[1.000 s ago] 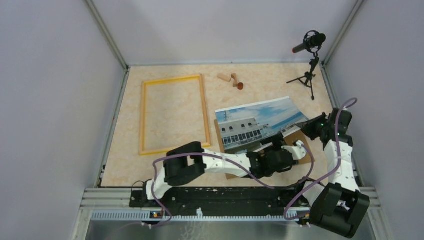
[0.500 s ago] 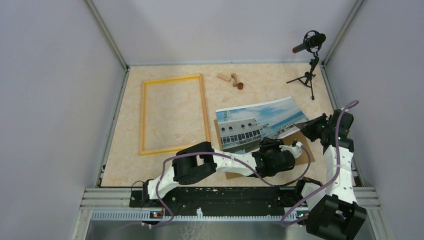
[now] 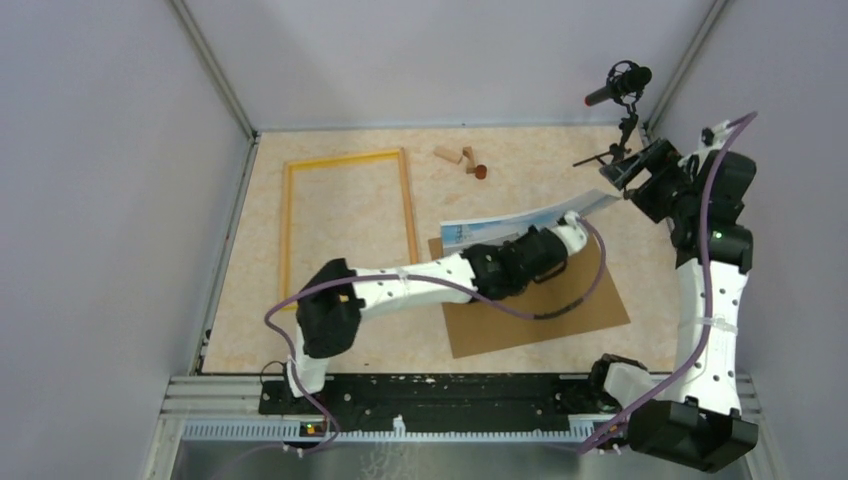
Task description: Put the photo into the frame
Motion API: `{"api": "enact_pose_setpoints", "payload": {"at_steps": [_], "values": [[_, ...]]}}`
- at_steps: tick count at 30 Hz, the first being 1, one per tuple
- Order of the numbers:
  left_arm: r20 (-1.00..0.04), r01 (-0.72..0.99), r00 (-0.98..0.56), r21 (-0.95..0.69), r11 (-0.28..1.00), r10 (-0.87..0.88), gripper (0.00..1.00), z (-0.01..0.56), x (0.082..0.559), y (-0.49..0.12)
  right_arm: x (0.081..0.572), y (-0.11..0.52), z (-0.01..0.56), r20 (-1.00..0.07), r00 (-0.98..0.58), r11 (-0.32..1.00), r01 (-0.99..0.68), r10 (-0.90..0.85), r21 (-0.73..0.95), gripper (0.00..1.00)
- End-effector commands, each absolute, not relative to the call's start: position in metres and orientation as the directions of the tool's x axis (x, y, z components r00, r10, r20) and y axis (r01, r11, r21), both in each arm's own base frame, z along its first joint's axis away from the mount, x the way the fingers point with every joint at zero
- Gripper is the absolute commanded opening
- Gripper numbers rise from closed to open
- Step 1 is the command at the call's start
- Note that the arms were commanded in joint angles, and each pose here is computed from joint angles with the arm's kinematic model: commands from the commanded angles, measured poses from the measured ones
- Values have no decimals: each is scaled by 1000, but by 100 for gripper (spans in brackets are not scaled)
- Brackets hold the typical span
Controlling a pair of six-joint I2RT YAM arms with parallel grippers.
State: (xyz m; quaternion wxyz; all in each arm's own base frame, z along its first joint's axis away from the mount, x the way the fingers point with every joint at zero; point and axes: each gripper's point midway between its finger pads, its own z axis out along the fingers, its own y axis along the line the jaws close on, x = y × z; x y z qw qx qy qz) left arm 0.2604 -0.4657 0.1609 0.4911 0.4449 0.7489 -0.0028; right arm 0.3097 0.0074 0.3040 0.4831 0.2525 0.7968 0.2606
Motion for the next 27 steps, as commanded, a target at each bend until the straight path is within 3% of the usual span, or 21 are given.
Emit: {"api": "enact_pose_setpoints", "payload": {"at_steps": [1, 6, 9, 15, 22, 27], "values": [[-878, 716, -271, 89, 692, 393, 0, 275, 278, -431, 308, 5, 370, -775, -348, 839, 73, 528, 539, 84], [-855, 625, -512, -306, 718, 82, 0, 327, 330, -332, 309, 12, 407, -800, -300, 842, 26, 520, 538, 85], [-775, 525, -622, -515, 678, -108, 0, 344, 350, -259, 315, 18, 416, -795, -307, 834, -11, 523, 552, 85], [-500, 260, -815, -767, 587, -292, 0, 278, 367, -136, 335, 46, 393, -767, -411, 821, -74, 493, 566, 86], [-447, 23, -825, -638, 770, -345, 0, 177, 390, -24, 337, 96, 353, -748, -524, 812, -167, 407, 559, 87], [-429, -62, -865, -423, 904, -260, 0, 126, 396, 23, 334, 111, 330, -734, -571, 812, -186, 368, 553, 87]]}}
